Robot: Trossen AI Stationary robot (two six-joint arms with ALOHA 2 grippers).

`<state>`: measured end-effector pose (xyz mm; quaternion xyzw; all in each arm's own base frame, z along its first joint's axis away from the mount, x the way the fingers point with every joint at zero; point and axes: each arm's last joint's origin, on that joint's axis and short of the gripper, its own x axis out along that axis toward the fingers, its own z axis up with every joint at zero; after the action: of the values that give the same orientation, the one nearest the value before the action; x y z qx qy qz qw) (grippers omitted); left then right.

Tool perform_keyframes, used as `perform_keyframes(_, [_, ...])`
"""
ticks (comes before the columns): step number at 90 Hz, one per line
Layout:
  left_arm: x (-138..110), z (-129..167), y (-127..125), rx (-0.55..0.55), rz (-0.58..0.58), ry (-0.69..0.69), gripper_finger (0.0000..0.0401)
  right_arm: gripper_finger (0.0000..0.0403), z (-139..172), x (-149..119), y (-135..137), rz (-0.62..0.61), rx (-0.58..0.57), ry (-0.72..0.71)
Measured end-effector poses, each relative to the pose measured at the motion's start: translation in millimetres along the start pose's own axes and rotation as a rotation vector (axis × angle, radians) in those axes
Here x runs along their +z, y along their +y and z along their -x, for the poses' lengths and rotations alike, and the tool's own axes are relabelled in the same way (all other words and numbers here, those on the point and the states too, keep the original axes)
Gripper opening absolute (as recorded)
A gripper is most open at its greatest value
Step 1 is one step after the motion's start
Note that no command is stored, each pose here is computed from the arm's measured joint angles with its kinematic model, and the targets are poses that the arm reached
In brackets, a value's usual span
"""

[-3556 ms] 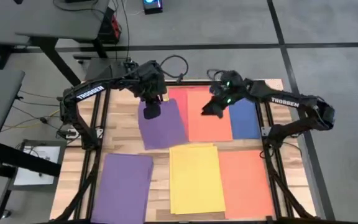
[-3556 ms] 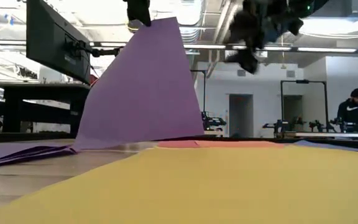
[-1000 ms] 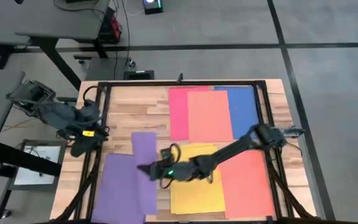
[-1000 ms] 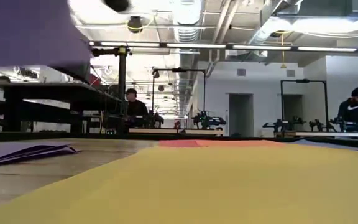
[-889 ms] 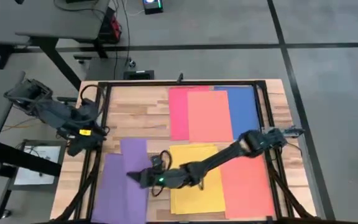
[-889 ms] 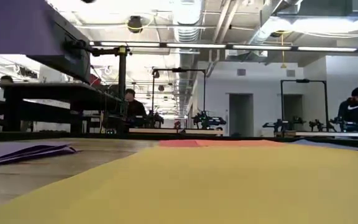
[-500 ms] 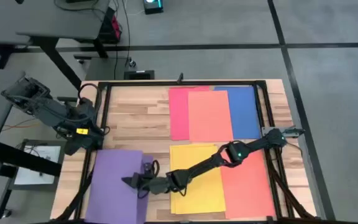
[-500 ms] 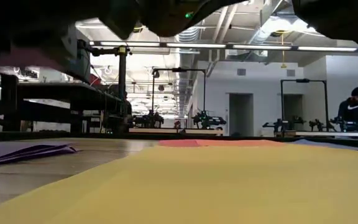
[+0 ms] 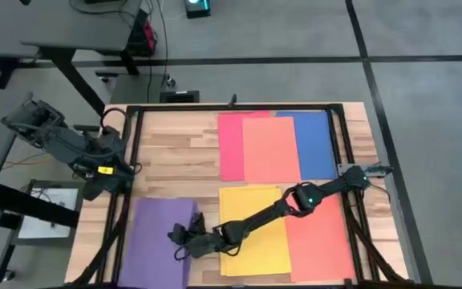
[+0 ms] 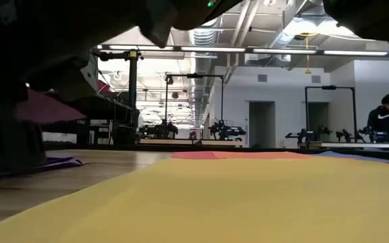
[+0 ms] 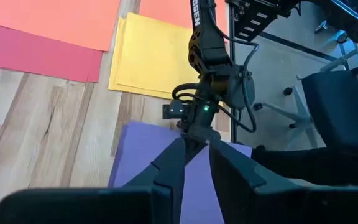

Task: Organize paper
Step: Stack the purple paper on top of the purple paper

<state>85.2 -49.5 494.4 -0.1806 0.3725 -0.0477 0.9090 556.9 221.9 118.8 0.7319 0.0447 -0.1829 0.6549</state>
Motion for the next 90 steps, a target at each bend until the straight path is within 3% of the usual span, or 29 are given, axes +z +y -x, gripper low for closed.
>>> perform_keyframes(19, [0, 0, 0, 0.001, 0.000, 0.001, 0.0059, 0.0047, 0, 0, -4, 0.013, -0.041, 0.016])
perform_keyframes(36, [0, -1, 0, 0.002, 0.018, 0.003, 0.0059, 0.0095, 0, 1, -3, 0.118, -0.042, 0.029])
perform_keyframes(60, [0, -1, 0, 0.002, 0.027, 0.003, 0.0059, 0.0100, -1, 3, -1, 0.280, -0.035, 0.033])
perform_keyframes(72, [0, -1, 0, 0.002, 0.037, 0.003, 0.0059, 0.0098, -4, 9, 5, 0.410, -0.058, 0.098])
perform_keyframes(90, [0, -1, 0, 0.002, 0.066, 0.004, 0.0059, 0.0097, 13, 25, 28, 0.692, -0.259, 0.235])
